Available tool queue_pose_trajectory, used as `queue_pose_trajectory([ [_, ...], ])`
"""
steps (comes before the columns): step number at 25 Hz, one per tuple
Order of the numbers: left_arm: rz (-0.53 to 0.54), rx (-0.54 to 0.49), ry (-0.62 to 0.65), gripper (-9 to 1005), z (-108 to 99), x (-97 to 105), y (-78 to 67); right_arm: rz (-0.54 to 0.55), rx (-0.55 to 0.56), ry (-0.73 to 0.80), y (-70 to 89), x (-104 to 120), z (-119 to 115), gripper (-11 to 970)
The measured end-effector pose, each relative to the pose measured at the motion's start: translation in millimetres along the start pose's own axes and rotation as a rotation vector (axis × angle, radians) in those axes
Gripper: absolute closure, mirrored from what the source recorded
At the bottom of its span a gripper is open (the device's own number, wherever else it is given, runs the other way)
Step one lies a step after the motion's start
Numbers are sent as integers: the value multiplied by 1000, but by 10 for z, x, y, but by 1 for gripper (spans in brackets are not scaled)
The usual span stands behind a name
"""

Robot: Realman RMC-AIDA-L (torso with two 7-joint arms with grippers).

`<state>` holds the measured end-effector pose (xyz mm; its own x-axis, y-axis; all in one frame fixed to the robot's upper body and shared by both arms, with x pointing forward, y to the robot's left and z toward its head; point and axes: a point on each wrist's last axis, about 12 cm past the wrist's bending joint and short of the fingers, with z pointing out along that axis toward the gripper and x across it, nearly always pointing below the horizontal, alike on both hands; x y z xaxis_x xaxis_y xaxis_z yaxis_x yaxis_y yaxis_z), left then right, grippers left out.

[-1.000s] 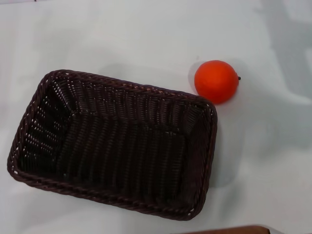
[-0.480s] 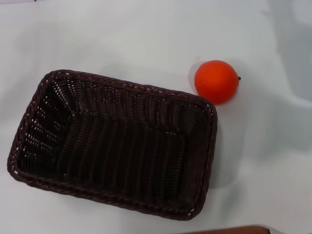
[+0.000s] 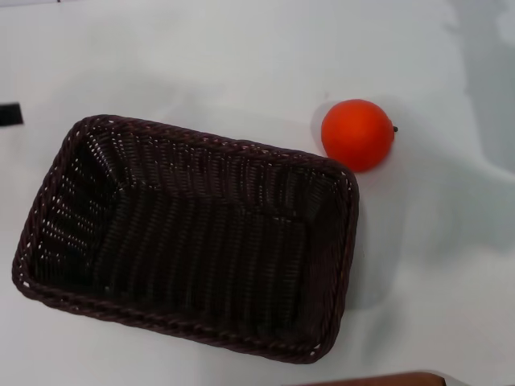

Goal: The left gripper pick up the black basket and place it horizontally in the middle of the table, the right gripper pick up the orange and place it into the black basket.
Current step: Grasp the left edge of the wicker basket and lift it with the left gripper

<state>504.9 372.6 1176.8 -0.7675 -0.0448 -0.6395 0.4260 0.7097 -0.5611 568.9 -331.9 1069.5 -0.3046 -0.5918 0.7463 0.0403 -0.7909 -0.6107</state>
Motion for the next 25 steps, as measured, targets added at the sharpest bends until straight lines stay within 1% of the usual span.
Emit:
queue_pose_trajectory([
  [4, 15, -65, 92, 80, 78, -58, -121, 0, -14, -10, 17, -10, 0, 244],
  [7, 26, -77, 154, 80, 164, -78, -207, 0, -28, -14, 45, -9, -11, 243],
  [9, 24, -85, 193, 80, 230, -87, -240, 0, -39, -15, 65, -6, -22, 243],
  [16, 28, -163, 306, 83, 449, -60, -271, 0, -51, -15, 95, -1, -49, 243],
  [25, 32, -193, 370, 88, 648, -1, -292, 0, -62, -21, 120, -3, -70, 243],
])
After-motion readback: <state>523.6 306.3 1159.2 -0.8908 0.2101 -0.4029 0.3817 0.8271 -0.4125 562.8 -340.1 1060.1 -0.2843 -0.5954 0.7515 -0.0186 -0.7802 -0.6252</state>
